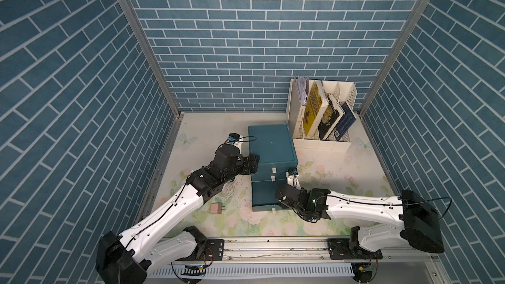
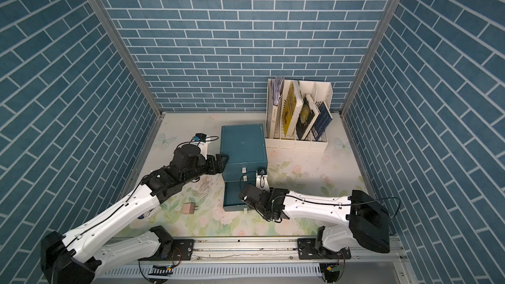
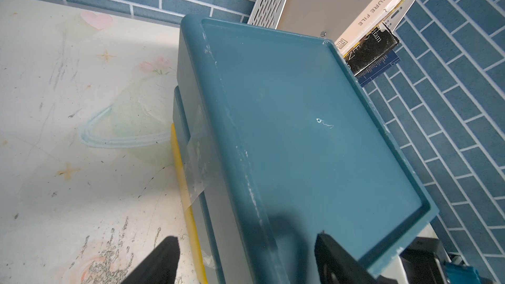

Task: Place the plugs into the drawer by color
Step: Place the plug in the drawer, then pick up the plug from the center of the board.

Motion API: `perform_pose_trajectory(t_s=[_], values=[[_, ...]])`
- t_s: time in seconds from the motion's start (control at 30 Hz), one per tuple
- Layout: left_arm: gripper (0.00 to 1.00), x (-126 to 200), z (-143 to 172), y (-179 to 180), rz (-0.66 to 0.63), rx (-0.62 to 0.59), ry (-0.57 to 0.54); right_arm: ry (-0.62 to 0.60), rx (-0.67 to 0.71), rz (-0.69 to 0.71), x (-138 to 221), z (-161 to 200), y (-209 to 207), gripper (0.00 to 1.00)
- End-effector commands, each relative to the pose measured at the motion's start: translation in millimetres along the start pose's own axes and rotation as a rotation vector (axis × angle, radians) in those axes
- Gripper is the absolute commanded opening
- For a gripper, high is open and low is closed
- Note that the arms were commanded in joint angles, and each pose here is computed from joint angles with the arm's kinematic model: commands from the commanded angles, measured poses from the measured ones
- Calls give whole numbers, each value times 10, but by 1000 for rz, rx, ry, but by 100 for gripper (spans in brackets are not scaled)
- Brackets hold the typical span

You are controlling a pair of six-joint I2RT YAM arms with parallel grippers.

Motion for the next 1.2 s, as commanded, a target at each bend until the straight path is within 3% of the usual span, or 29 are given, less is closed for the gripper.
perform_pose_trajectory(t_s=[0.0, 0.07, 0.3, 0.57, 0.7, 0.8, 1.03, 1.17], values=[[84, 66, -5, 33, -15, 14, -13, -14, -22, -36, -4, -21, 58, 74], [84, 122, -54, 21, -7, 23, -32, -27, -9, -46, 62, -40, 94, 84], [85, 454, -331, -4, -22, 59, -121, -93, -3, -60, 352, -163, 131, 84], [98, 1046, -323, 276, -332, 172, -213, -166, -105, -102, 643, -282, -184, 83], [100, 1097, 15, 466, -492, 260, -173, -176, -147, -83, 667, -293, -361, 83], [96, 895, 386, 521, -469, 317, -82, -175, -183, -76, 647, -287, -461, 83], [100, 411, 1338, 672, -454, 519, 133, -176, -213, -85, 646, -291, -551, 82], [100, 336, 1597, 755, -513, 546, 191, -175, -222, -81, 653, -287, -600, 83]])
Point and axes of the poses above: each gripper's point midway between its finger pads, its own x axis back along the fingers, its own y axis along the line the jaws close on, z = x × y, the point moved 10 cm from there along x, back along the fingers, and after that the axes turned 15 degrees about -x, right-handed, at the moved point
